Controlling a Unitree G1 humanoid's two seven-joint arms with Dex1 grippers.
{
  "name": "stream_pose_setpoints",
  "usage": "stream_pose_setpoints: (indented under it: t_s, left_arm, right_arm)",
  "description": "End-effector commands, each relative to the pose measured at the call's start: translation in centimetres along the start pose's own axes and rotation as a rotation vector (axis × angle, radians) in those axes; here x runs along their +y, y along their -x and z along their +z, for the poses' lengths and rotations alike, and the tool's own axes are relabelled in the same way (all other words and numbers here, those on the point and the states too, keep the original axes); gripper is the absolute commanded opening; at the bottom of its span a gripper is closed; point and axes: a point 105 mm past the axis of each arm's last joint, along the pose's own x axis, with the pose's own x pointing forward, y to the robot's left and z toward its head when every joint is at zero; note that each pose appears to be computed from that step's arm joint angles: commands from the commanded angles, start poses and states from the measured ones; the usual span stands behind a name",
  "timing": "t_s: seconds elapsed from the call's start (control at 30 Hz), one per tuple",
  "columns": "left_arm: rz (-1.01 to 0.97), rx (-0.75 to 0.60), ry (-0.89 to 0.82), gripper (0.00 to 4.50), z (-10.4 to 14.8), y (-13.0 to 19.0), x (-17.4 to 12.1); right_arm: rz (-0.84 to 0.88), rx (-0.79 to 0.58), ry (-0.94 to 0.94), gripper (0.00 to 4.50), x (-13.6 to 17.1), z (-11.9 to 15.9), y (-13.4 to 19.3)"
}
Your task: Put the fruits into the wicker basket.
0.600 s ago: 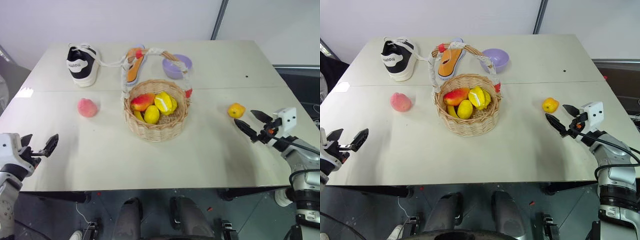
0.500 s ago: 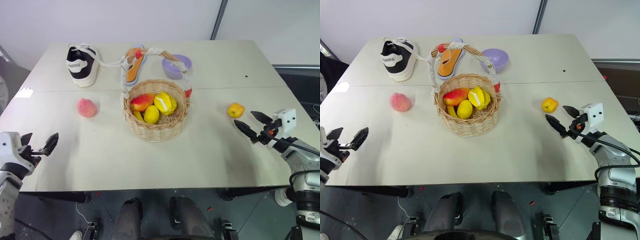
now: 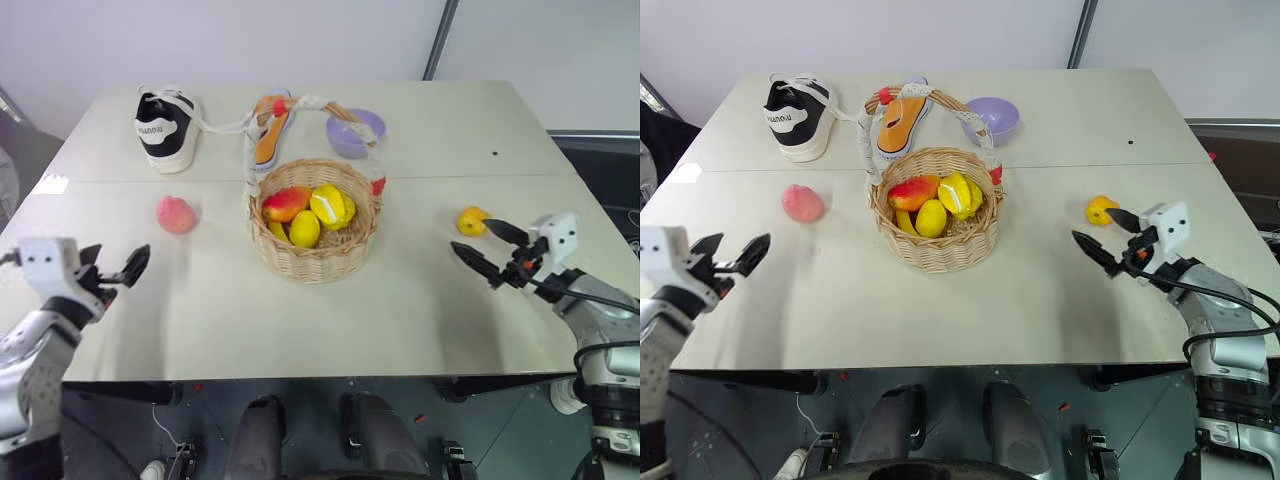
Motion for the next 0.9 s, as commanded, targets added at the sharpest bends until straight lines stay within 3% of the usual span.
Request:
stream_pose_setpoints:
  t_s: [0.03,0.27,0.43,0.9]
  left_arm:
    - [-0.016,-0.044,0.003,4.50,2.5,-1.9,-2.0]
    - [-0.039,-0.015,-0.134,4.50,4.7,-6.0,-3.3]
    - [0.024,0.091,-0.190,4.50,4.0,-8.1,-1.9]
    - [0.041,0.251,-0.176,4.50,1.7,-10.2,-1.9]
  right_arm:
    - [0.126,-0.036,0.055,4.26,2.3,3.1,-0.1]
    - [0.386,0.017,0.058,4.26,7.7,5.8,0.1]
    - [0.509,-0.032,0.106,4.26,11.6,8.5,-1.0]
    - [0.572,-0.084,0.127,4.26,13.6,10.1,-1.6]
